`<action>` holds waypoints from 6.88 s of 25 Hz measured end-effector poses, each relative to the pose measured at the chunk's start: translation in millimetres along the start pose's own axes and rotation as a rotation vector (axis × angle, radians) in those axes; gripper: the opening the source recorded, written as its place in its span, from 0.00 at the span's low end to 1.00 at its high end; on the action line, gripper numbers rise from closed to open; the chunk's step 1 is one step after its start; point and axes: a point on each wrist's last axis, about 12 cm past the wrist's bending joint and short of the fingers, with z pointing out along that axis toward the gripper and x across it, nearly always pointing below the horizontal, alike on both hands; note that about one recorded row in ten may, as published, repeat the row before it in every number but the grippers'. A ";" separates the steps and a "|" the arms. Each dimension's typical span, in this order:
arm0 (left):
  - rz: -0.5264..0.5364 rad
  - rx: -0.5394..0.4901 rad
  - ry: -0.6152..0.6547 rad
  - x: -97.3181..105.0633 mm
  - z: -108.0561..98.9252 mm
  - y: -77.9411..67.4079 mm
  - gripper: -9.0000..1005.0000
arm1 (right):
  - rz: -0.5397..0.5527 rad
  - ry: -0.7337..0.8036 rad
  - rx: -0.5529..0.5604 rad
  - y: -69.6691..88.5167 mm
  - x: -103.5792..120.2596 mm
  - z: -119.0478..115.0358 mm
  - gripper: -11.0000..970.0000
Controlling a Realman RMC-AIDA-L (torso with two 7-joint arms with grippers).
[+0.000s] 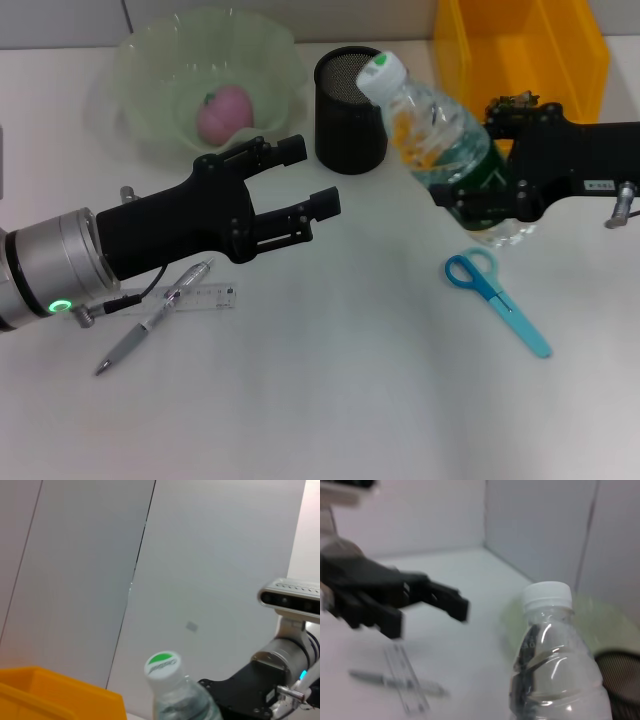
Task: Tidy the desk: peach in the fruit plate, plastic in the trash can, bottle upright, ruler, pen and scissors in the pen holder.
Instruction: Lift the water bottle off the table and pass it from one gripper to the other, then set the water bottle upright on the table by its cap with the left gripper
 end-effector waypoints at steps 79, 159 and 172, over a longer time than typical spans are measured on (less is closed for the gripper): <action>0.001 0.036 -0.113 -4.6 -2.1 -8.9 0.44 | -0.024 -0.307 -0.244 34.3 36.2 69.7 0.77; 0.009 0.033 -0.156 -9.2 -5.7 -9.5 0.44 | -0.001 -0.341 -0.228 39.6 42.4 59.7 0.81; 0.030 0.000 -0.175 -16.3 -3.3 -1.7 0.44 | 0.041 -0.389 -0.137 35.9 56.1 42.0 0.81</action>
